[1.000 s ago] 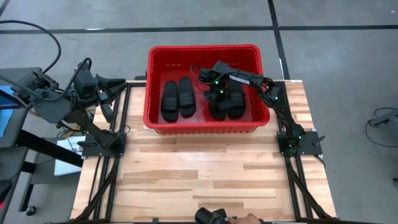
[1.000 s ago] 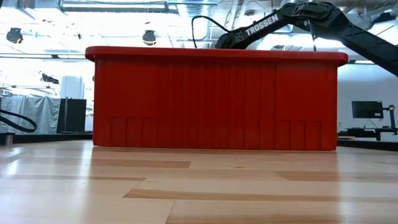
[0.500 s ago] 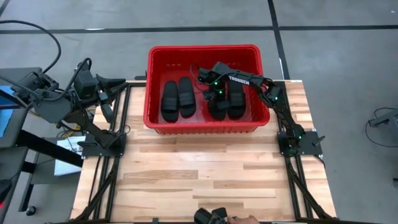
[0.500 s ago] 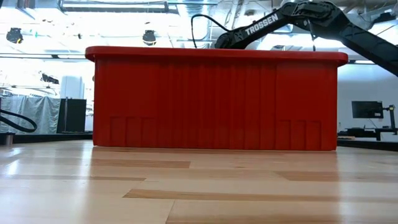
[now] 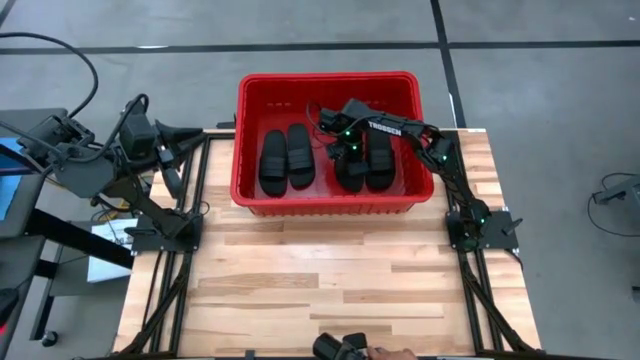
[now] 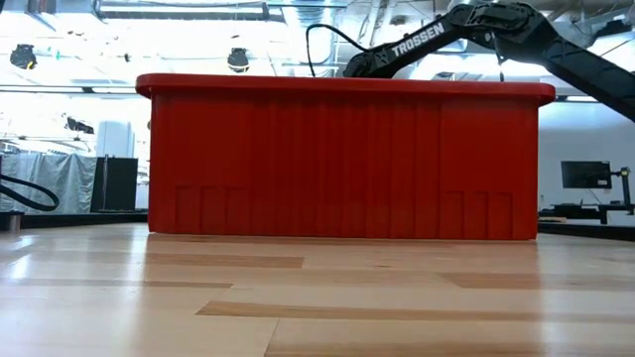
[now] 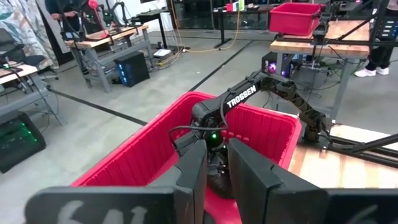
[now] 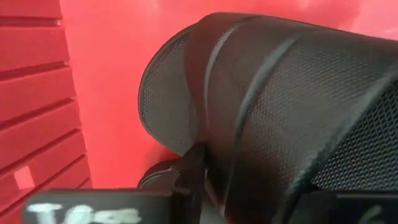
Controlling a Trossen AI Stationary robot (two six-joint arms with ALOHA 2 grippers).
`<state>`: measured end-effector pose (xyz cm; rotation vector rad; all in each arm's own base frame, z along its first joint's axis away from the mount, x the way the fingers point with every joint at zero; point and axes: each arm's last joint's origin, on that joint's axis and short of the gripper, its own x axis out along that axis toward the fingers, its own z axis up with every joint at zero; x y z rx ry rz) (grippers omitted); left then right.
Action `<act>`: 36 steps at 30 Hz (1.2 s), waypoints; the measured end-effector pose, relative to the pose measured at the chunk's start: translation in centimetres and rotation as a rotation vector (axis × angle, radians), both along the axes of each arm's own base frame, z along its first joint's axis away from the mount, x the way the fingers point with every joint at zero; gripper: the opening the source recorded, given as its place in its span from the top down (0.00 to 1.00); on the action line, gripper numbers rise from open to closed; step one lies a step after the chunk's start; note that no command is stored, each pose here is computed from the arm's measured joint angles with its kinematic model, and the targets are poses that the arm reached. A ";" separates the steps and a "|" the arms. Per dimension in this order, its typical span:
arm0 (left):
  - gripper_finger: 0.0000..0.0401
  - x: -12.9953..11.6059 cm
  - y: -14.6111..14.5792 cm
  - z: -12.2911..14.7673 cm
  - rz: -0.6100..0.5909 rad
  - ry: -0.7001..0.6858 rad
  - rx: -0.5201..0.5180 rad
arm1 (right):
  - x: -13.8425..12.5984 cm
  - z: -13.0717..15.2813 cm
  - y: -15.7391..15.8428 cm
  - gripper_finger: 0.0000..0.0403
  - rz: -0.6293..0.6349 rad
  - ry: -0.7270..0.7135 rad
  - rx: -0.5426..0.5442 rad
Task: Pick and place slides into bin
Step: Put the black slide into the red bin
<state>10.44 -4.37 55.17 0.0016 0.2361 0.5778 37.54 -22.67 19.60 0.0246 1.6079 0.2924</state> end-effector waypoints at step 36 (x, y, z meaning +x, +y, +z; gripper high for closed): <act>0.85 0.0 0.0 0.0 -0.010 0.006 -0.004 | 0.0 -1.4 -0.3 0.40 -0.067 -0.002 -0.016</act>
